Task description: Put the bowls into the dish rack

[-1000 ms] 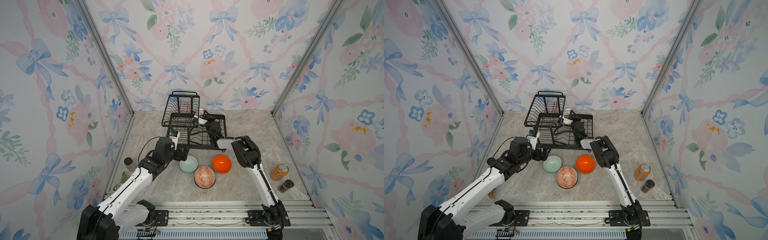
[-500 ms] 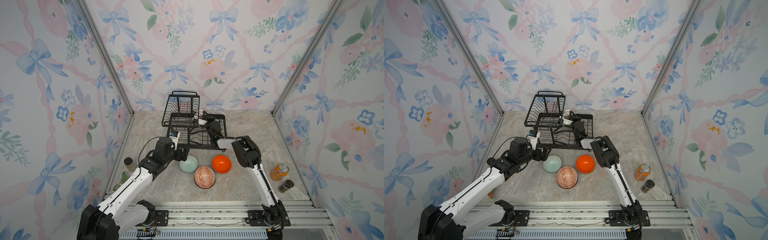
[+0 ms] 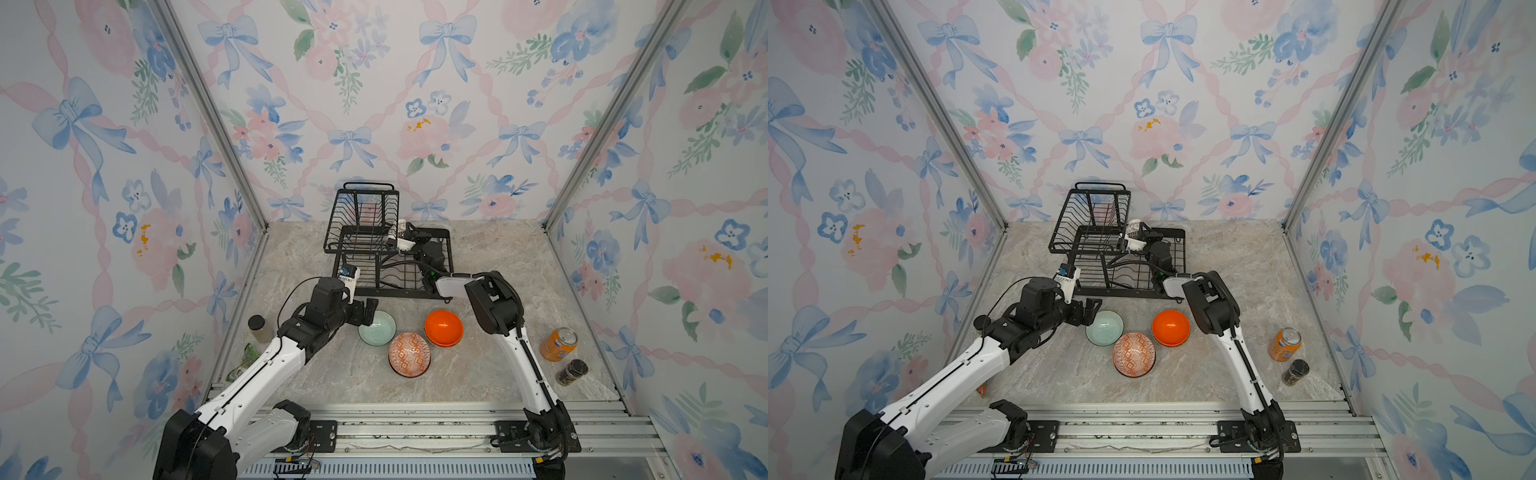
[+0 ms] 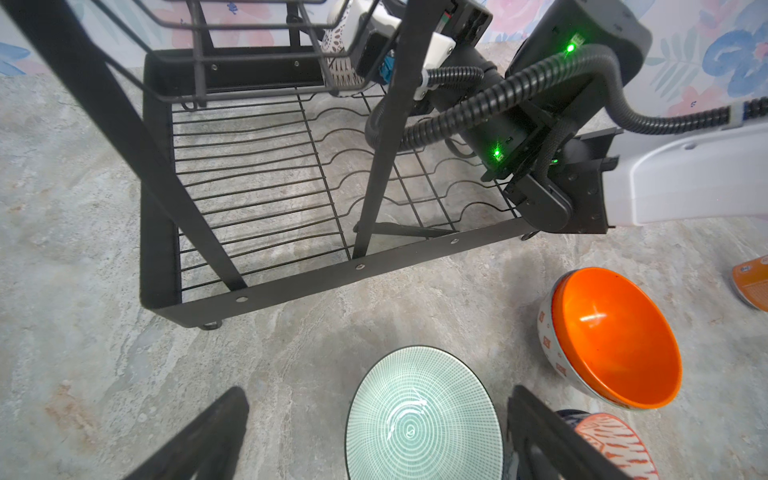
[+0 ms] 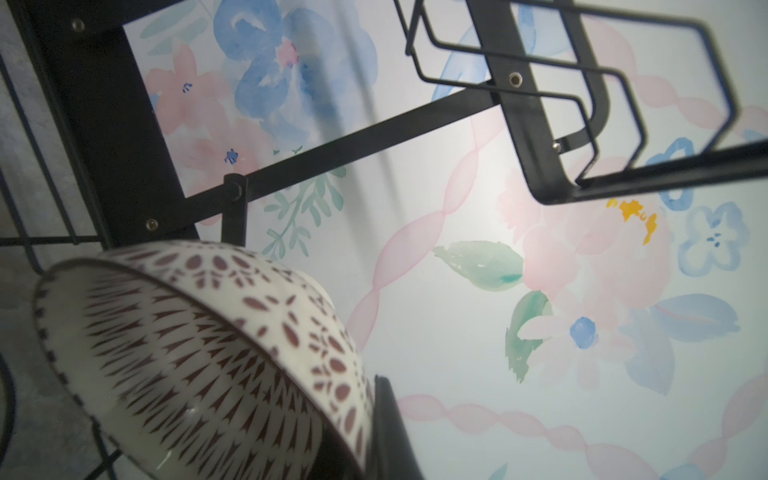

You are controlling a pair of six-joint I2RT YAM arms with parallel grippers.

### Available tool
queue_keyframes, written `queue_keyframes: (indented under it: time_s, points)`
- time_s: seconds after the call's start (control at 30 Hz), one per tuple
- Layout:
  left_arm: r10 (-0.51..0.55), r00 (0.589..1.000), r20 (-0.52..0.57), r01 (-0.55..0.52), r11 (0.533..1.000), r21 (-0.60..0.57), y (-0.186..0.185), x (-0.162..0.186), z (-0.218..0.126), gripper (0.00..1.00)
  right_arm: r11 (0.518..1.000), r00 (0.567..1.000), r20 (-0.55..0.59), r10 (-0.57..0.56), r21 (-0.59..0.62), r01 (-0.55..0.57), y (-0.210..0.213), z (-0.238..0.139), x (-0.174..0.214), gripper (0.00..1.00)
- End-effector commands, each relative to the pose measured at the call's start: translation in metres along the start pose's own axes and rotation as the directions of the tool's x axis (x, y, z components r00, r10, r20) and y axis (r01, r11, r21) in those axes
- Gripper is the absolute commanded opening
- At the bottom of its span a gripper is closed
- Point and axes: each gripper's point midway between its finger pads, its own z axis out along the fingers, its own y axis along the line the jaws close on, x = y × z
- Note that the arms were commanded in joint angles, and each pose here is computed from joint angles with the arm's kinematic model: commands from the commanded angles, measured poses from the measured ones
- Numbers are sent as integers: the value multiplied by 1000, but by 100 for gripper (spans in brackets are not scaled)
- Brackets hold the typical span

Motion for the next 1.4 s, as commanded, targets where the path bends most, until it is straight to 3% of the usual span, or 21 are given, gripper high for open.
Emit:
queue_keyframes:
  time_s: [0.0, 0.43, 0.63, 0.9, 1.37]
  points:
    - [19, 1000, 14, -19, 1000, -12, 4, 0, -3, 98, 987, 999, 12, -36, -159, 37, 65, -18, 11, 4]
    - [20, 1000, 22, -19, 1000, -13, 4, 0, -6, 98, 985, 998, 59, -16, -168, 26, 65, -23, -4, 2]
    - [18, 1000, 22, -17, 1000, -14, 4, 1, -6, 98, 972, 998, 56, 25, -233, -11, 75, -25, -12, 2]
    - [16, 1000, 23, -16, 1000, -13, 4, 1, -7, 98, 952, 997, -68, 43, -301, -61, 88, -19, -6, 0]
    - [20, 1000, 19, -20, 1000, -9, 3, 0, -5, 98, 958, 967, -245, 64, -256, -128, 91, -13, 14, 0]
